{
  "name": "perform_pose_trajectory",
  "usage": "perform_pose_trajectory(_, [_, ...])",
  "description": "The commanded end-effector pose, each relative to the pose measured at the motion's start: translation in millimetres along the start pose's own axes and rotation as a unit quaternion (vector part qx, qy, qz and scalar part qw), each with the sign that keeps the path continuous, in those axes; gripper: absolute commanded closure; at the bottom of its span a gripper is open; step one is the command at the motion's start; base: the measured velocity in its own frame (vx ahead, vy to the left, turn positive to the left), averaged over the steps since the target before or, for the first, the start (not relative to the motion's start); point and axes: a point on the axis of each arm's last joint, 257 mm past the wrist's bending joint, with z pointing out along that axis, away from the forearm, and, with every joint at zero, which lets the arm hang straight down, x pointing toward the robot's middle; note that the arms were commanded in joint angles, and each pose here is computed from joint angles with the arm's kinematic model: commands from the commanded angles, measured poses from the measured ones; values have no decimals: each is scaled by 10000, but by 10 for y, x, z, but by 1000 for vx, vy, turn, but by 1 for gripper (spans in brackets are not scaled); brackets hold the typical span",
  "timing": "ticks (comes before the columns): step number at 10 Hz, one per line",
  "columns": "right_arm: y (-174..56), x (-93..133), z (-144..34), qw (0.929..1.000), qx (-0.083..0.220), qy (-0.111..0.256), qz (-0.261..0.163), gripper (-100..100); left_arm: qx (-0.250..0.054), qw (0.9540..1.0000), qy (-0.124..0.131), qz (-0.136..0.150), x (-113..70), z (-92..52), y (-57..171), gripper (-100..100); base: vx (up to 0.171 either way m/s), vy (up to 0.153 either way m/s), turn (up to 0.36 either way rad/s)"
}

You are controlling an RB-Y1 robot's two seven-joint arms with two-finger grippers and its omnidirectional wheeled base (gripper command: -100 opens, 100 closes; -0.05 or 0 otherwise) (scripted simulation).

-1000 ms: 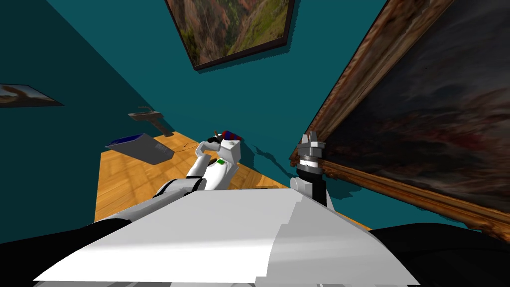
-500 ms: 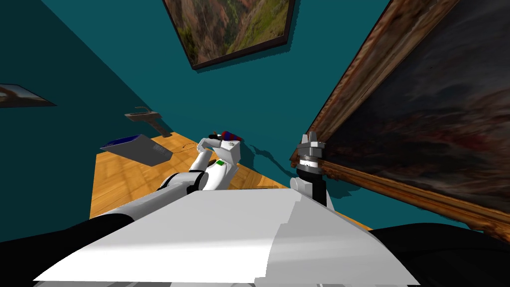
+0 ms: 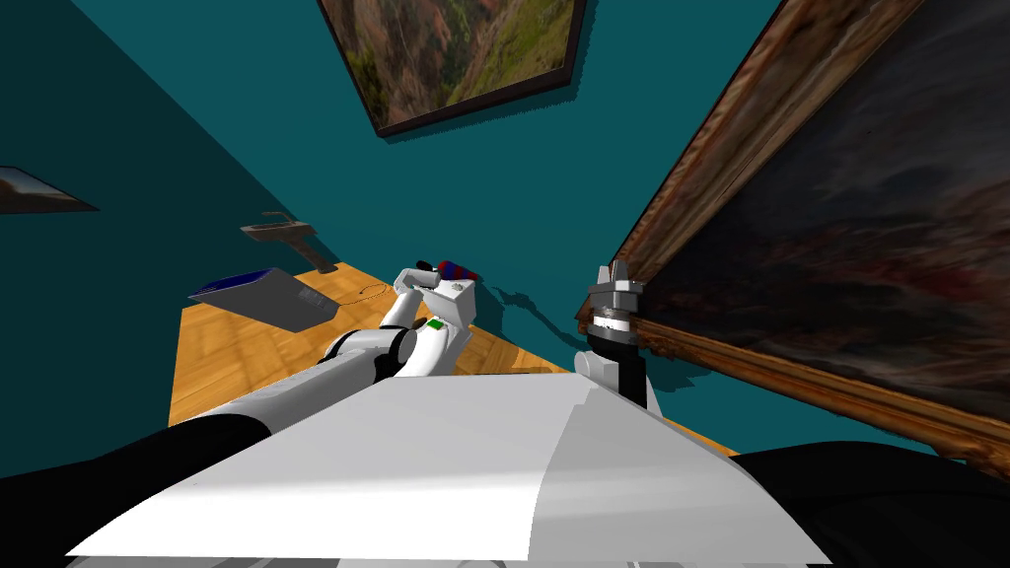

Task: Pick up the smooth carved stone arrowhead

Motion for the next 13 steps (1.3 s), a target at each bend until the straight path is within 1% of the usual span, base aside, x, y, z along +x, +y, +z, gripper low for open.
perform_pose_trajectory(1, [0,0,0,10000,0,0,0,0,-261,9996,128,10,69,24,102,-100,44,19,-15])
perform_pose_trajectory(2, [0,0,0,10000,0,0,0,0,-375,9990,235,8,104,17,40,-100,52,19,-26])
perform_pose_trajectory(3, [0,0,0,10000,0,0,0,0,-541,9981,304,13,152,34,151,-100,51,22,-14])
perform_pose_trajectory(4, [0,0,0,10000,0,0,0,0,-640,9971,420,13,194,4,73,-100,60,28,-13])
perform_pose_trajectory(5, [0,0,0,10000,0,0,0,0,-805,9955,493,23,252,28,194,-100,51,23,-16])
perform_pose_trajectory(6, [0,0,0,10000,0,0,0,0,-904,9940,622,27,303,-22,109,-100,60,24,-14])
perform_pose_trajectory(7, [0,0,0,10000,0,0,0,0,-1050,9921,691,39,366,8,230,-100,49,20,-13])
perform_pose_trajectory(8, [0,0,0,10000,0,0,0,0,-1050,9921,691,39,366,8,230,-100,17,5,1])
perform_pose_trajectory(9, [0,0,0,10000,0,0,0,0,-1204,9890,858,56,454,-40,197,-100,39,10,-6])
perform_pose_trajectory(10, [0,0,0,10000,0,0,0,0,-1277,9878,893,64,488,-26,262,-100,43,14,-15])
perform_pose_trajectory(11, [0,0,0,10000,0,0,0,0,-1385,9848,1044,84,568,-86,199,-100,57,34,-11])
perform_pose_trajectory(12, [0,0,0,10000,0,0,0,0,-1487,9828,1094,95,616,-70,289,-100,53,31,-12])
perform_pose_trajectory(13, [0,0,0,10000,0,0,0,0,-1639,9782,1271,128,726,-128,279,-100,57,24,-9])
